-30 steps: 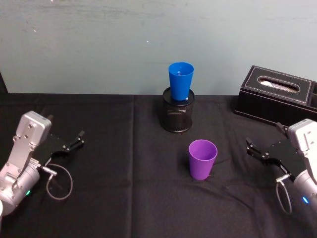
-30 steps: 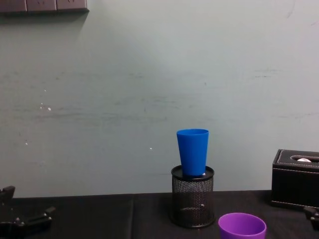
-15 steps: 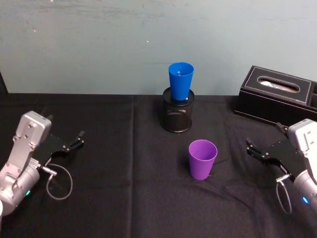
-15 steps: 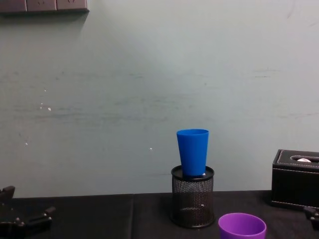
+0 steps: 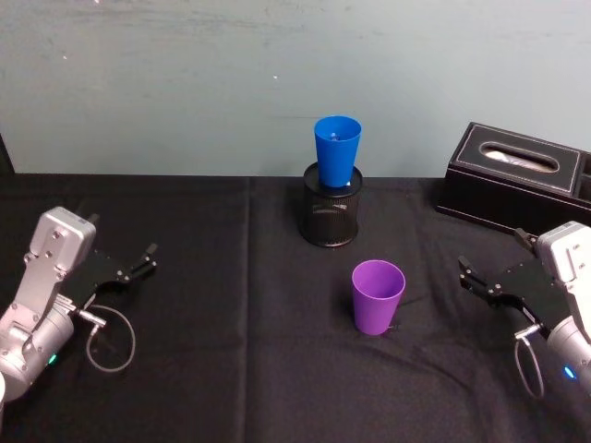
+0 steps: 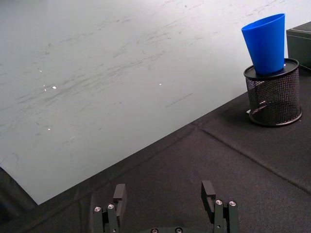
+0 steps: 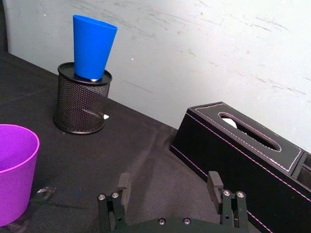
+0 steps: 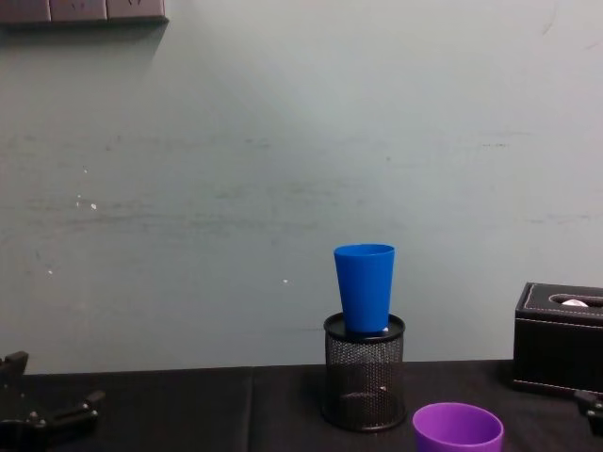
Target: Pick up one cup with a gripper and tap it against the other cup.
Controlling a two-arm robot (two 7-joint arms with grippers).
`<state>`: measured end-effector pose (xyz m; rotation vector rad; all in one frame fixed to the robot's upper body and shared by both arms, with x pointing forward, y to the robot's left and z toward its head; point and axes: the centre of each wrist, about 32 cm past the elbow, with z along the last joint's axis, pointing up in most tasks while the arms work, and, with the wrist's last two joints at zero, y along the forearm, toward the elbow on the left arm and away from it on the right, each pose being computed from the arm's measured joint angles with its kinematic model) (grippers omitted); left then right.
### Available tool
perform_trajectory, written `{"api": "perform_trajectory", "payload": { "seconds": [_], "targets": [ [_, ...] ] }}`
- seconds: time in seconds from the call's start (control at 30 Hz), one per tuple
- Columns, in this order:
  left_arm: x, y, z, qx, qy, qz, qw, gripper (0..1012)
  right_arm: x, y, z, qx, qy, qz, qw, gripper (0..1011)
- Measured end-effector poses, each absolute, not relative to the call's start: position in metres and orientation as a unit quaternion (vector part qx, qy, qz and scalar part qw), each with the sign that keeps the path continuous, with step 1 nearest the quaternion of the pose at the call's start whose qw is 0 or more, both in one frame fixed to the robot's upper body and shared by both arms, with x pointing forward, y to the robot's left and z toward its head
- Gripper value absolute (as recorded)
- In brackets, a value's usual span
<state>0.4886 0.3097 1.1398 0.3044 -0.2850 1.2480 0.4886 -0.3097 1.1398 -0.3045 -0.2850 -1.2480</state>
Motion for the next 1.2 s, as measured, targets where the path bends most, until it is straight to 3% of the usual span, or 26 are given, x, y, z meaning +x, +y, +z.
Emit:
{"api": "perform_trajectory", "payload": {
  "seconds": [0.33,1.2],
  "targets": [
    [0.489,0.31,1.14,0.141,-0.132,0.58,0.791,1011,0.487,-0.309,1.139,-0.137,-0.128,-0.58,0.793,1000],
    [0.489,0.31,1.14,0.141,-0.132,0.58,0.791,1012,0.452,-0.288,1.121,-0.037,-0.067,-0.55,0.831,1000]
  ]
}}
